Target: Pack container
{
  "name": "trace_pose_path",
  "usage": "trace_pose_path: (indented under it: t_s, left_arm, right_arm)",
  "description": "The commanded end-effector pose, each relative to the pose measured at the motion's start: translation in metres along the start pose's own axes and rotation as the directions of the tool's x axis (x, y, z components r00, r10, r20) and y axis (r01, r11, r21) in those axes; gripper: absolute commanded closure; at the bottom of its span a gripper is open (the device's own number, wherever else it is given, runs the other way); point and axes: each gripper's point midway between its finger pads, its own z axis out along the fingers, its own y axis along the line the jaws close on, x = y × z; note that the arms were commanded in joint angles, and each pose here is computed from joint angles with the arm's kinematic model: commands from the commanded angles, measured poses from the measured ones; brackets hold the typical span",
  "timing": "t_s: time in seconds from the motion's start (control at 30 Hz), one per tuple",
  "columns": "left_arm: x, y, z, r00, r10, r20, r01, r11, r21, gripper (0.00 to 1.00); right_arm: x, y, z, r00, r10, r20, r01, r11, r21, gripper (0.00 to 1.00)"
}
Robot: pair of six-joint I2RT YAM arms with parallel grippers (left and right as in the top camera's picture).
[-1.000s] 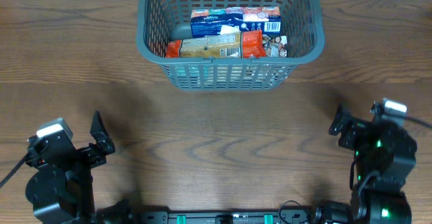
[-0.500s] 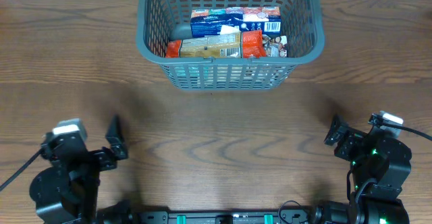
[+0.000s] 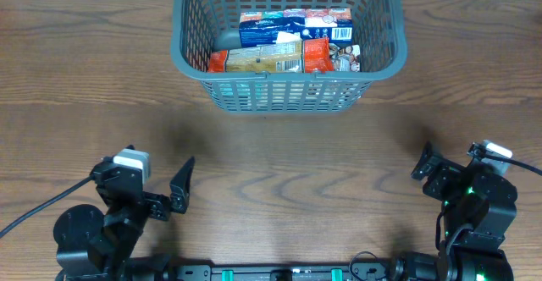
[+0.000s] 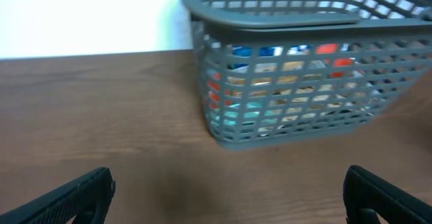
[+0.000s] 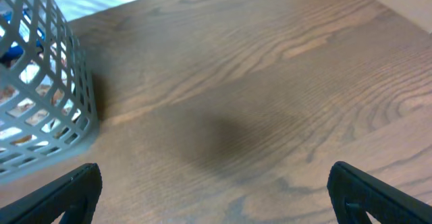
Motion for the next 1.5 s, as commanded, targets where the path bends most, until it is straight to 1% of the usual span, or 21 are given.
trace_pose_path:
  t_s: [0.0,0.13,0.8,1.03,1.07,1.13,1.27,1.37,1.4,1.47]
  left_arm:
    - [-0.001,-0.011,0.0,0.999,0.044,0.011,-0.045,0.997,0.059,0.0]
    - [0.002,-0.009,0.0,0.999,0.04,-0.004,-0.039,0.998,0.052,0.01]
    - [0.002,-0.009,0.0,0.999,0.039,-0.005,-0.039,0.998,0.052,0.01]
    - [0.003,-0.009,0.0,0.999,0.039,-0.006,-0.039,0.998,0.052,0.01]
    - [0.002,-0.009,0.0,0.999,0.039,-0.005,-0.039,0.998,0.052,0.01]
    - [0.002,-0.009,0.0,0.999,0.039,-0.005,-0.039,0.998,0.052,0.01]
    - [0.002,-0.009,0.0,0.999,0.039,-0.005,-0.039,0.998,0.052,0.01]
    - [0.003,-0.009,0.0,0.999,0.039,-0.006,-0.039,0.998,0.052,0.01]
    - [0.003,-0.009,0.0,0.999,0.039,-0.006,-0.039,0.998,0.052,0.01]
    - [0.002,-0.009,0.0,0.999,0.039,-0.005,-0.039,0.998,0.052,0.01]
  right_arm:
    - [0.0,-0.001,0.0,1.0,-0.003,0.008,0.003,1.0,0.009,0.02]
    - [0.005,0.003,0.001,1.0,-0.005,-0.014,0.005,1.0,-0.014,0.01]
    - [0.054,-0.009,-0.005,0.976,-0.034,-0.214,0.041,0.999,0.028,0.01]
    - [0.059,-0.011,-0.007,0.972,-0.036,-0.232,0.044,0.999,0.031,0.01]
    - [0.058,-0.009,-0.009,0.974,-0.035,-0.223,0.041,0.999,0.023,0.01]
    - [0.051,0.003,-0.012,0.984,-0.029,-0.178,0.022,0.999,-0.042,0.01]
    - [0.013,0.038,-0.021,0.999,-0.015,0.037,0.023,0.973,-0.228,0.01]
    - [-0.009,0.052,-0.026,0.982,0.013,0.186,0.043,0.954,-0.296,0.01]
    - [-0.013,0.054,-0.027,0.975,0.014,0.221,0.057,0.949,-0.309,0.02]
    - [-0.019,0.062,-0.028,0.955,-0.002,0.296,0.106,0.936,-0.335,0.01]
